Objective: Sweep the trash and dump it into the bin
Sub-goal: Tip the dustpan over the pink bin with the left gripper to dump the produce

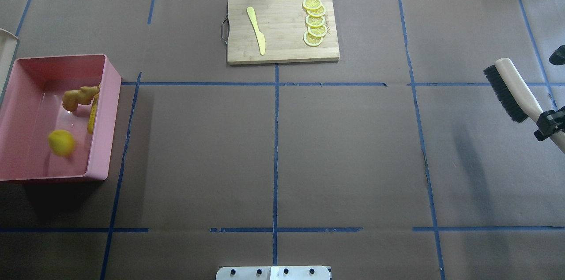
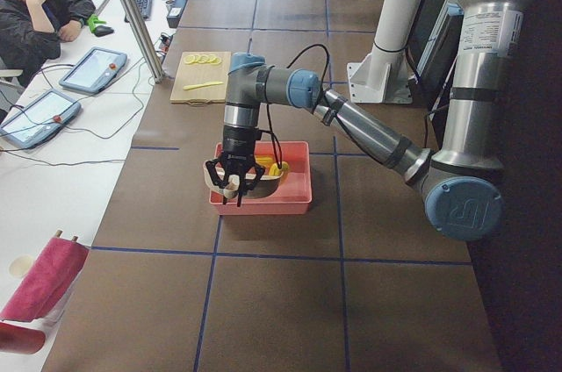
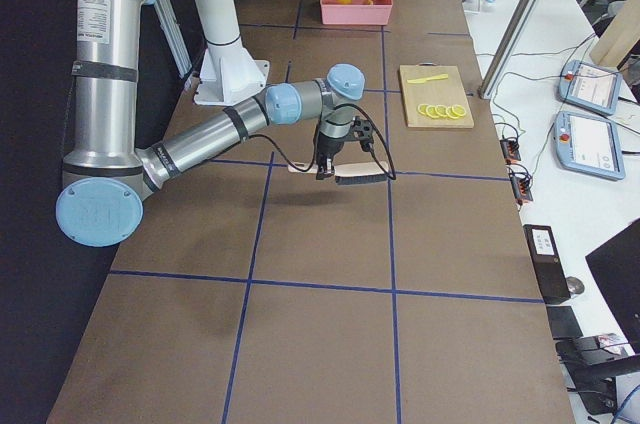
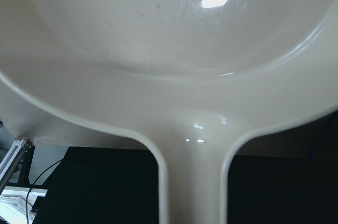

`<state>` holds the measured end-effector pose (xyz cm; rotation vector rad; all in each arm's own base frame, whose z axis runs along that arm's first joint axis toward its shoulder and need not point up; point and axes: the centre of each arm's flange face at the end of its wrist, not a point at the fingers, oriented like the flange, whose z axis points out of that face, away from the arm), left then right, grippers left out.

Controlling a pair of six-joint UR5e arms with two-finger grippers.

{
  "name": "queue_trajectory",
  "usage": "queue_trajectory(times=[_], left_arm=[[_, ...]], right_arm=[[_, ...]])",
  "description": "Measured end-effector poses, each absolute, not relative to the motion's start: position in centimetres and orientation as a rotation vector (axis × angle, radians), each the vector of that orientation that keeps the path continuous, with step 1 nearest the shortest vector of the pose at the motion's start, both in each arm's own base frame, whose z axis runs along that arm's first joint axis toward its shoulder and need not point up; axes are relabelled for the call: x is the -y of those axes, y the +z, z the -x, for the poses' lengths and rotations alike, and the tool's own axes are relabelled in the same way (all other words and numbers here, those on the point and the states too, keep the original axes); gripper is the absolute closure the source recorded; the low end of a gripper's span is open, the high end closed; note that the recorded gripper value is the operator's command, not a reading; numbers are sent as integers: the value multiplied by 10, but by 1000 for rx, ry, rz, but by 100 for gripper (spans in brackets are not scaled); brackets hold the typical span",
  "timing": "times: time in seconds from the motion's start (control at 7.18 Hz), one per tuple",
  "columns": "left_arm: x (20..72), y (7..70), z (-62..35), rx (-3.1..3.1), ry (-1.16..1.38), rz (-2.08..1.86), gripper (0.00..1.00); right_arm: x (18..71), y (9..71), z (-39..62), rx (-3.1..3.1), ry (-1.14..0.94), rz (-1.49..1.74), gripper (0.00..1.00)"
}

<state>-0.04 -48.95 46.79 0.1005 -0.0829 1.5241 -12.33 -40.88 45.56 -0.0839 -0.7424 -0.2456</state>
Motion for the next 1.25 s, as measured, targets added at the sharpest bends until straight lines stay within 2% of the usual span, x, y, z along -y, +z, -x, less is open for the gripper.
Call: queue_trajectory(times=[0.7, 1.25], left_arm=[[488, 461, -8, 16, 1531, -141, 100], [488, 441, -40, -263, 1525, -318, 100]], right_arm=[[407, 460, 124, 761, -191, 89, 98], [391, 524, 129, 829, -23, 97, 98]])
